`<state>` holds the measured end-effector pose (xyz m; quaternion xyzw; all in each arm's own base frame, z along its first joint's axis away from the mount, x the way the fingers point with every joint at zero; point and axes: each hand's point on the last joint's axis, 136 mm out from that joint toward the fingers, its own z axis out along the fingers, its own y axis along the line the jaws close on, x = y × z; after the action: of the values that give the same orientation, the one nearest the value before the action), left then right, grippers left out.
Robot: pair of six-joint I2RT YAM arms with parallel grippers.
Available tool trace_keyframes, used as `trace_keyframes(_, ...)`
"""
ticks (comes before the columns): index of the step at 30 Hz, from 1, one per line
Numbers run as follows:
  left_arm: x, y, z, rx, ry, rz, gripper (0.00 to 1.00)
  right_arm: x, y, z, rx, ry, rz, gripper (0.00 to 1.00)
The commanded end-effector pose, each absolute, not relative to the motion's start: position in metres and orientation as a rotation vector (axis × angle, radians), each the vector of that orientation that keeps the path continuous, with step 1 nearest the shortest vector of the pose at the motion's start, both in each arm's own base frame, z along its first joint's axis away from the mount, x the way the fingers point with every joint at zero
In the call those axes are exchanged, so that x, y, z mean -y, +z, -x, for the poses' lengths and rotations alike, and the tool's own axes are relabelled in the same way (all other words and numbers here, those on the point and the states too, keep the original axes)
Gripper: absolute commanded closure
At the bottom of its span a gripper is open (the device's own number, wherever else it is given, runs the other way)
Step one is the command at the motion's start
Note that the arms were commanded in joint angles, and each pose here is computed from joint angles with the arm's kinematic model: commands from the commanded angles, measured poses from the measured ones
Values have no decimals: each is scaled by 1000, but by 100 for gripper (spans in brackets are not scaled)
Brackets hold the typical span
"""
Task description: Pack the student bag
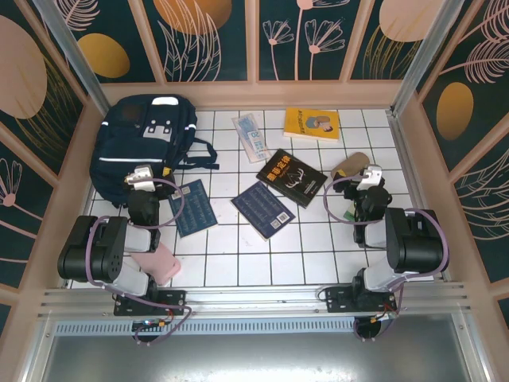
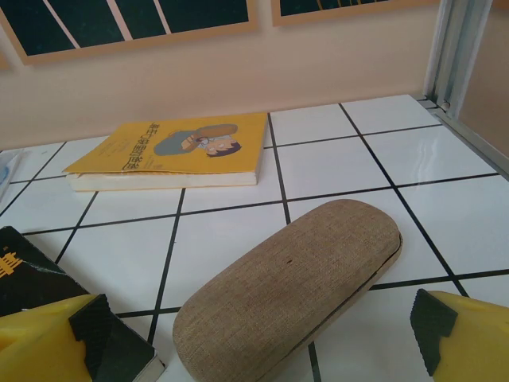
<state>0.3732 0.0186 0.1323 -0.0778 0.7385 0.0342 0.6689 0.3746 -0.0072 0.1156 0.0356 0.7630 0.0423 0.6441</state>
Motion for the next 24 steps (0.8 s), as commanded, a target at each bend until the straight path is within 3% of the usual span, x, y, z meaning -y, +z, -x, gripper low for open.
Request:
trace_keyframes(1, -23, 137, -373, -1643, 91, 183, 1, 7, 121, -378, -1718, 95, -88, 1)
trace_keyframes(24, -25, 140, -374, -1638, 92, 195, 1, 7, 121, -379, -1720, 96, -89, 1)
